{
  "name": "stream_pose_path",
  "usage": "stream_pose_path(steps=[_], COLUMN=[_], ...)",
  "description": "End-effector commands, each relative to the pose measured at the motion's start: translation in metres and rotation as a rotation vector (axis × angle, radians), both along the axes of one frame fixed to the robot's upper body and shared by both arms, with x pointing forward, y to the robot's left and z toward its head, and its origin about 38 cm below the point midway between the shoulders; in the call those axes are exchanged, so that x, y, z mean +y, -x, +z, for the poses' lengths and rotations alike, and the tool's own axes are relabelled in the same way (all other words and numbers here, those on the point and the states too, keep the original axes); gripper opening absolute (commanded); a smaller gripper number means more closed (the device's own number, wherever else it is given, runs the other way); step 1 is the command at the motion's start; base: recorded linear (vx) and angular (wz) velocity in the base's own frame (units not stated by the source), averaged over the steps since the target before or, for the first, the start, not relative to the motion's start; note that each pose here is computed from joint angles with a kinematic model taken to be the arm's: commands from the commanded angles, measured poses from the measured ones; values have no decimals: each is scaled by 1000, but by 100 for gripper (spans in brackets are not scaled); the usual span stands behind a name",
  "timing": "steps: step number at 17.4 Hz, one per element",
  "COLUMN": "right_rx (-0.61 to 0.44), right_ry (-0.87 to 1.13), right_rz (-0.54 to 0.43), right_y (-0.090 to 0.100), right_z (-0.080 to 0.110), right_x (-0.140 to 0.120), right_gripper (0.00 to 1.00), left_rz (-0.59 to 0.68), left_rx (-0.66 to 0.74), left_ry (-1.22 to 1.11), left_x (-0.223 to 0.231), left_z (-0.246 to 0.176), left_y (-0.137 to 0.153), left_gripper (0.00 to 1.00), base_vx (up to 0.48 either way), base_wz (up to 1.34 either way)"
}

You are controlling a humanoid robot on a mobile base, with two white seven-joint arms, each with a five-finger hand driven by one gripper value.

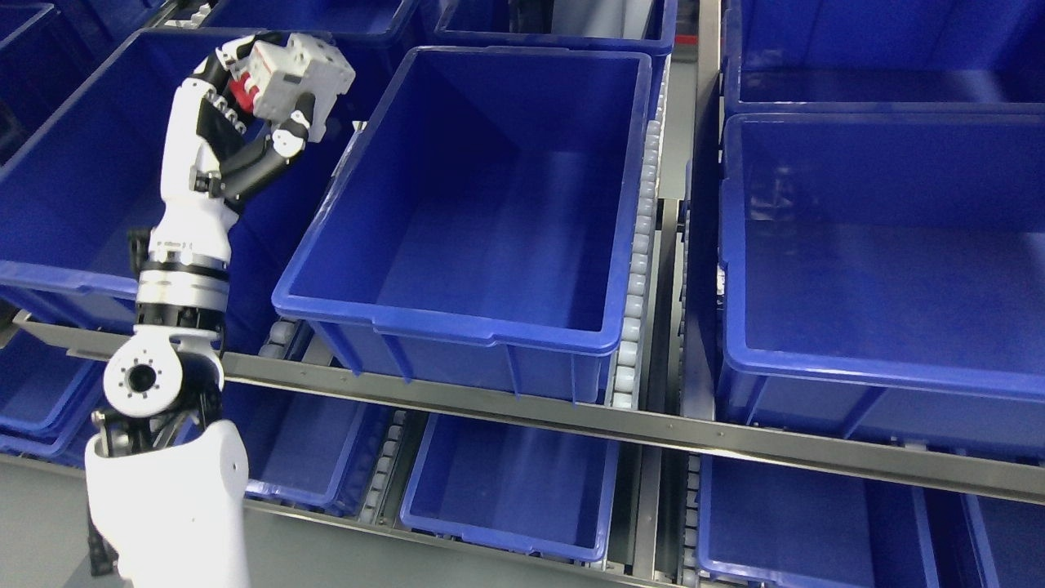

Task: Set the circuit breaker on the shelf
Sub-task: 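Extend the left hand over the empty blue bin on the shelf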

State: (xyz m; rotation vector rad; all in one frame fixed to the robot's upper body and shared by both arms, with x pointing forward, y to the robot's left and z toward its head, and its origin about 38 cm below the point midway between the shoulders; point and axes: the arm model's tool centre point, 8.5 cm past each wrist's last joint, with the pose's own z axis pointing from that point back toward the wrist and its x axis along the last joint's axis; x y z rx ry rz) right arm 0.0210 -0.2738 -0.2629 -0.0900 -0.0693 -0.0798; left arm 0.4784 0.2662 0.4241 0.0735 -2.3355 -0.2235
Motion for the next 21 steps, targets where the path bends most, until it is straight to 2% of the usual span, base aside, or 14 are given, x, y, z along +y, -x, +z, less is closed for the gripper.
stream_pose_path(steps=[1, 5, 10, 15, 19, 21], right_rx=[0, 0, 0, 1, 0, 0], right_ry=[18, 18, 18, 18, 18, 18], right_rz=[1, 1, 1, 1, 1, 1], right_y=[0, 0, 0, 1, 0, 0], right_z=[1, 1, 1, 1, 1, 1], right_x=[-11, -11, -11, -11, -11, -11], right_gripper=[100, 100, 100, 100, 100, 100], left_rz=[66, 137, 219, 231, 181, 202], left_rx=[100, 199, 244, 265, 369, 399], left_ry=[-136, -262, -336, -426, -519, -574], left_x=[20, 42, 55, 63, 48, 56], left_z=[23, 13, 6, 23, 2, -3], left_y=[-40, -61, -65, -63, -76, -78], left_gripper=[8, 9, 9, 9, 10, 10], base_vx=[124, 120, 105, 67, 20, -2], base_wz=[-141, -155, -167, -121, -55, 18])
